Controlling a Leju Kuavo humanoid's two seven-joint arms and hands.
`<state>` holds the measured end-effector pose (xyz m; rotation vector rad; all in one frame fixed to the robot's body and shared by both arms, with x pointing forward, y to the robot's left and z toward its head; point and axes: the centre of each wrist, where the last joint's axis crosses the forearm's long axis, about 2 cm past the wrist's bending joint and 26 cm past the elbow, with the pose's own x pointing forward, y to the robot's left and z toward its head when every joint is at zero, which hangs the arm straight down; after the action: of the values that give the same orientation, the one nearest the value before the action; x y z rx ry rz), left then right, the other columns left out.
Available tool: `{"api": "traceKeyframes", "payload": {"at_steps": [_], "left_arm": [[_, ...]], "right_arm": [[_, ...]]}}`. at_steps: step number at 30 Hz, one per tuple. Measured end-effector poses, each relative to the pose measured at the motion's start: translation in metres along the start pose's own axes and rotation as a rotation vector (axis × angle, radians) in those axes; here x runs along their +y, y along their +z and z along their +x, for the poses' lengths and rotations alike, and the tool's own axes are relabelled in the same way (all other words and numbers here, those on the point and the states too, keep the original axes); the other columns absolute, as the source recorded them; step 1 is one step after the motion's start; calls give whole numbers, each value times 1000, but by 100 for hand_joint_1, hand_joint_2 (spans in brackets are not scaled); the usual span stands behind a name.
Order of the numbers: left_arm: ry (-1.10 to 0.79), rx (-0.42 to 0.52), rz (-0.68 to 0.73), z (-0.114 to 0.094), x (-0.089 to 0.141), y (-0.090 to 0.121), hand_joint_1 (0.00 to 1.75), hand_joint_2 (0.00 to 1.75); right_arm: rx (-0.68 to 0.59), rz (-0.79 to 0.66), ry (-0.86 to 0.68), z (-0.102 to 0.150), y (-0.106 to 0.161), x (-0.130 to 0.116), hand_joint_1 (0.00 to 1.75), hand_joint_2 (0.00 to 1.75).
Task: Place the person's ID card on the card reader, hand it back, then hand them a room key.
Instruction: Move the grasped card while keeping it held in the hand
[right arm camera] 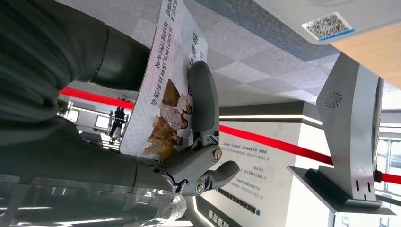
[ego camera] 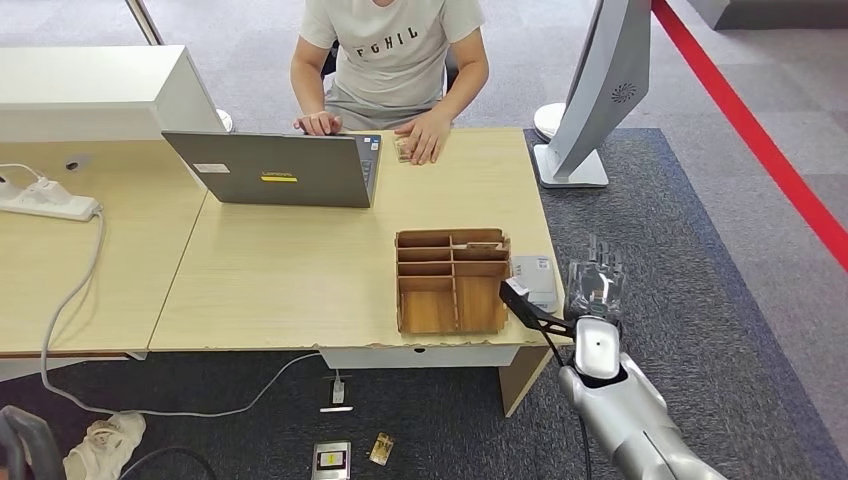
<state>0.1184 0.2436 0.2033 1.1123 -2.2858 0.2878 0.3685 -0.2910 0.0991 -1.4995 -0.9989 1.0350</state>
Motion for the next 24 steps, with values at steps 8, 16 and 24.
{"api": "traceKeyframes", "payload": {"at_steps": [8,16,24], "left_arm": [[-6,-1,1,-1,1,0,0,175],[70,65,74,-4,-1,-3,0,175],[85,79,105,-6,0,-6,0,175]], "right_arm": [[-1,-29,-9,-2,-4,-7,175,175],[-47,-229,-108,15,-40,-84,175,175],[-109,-379,-369,42,-44,-150,175,175]]}}
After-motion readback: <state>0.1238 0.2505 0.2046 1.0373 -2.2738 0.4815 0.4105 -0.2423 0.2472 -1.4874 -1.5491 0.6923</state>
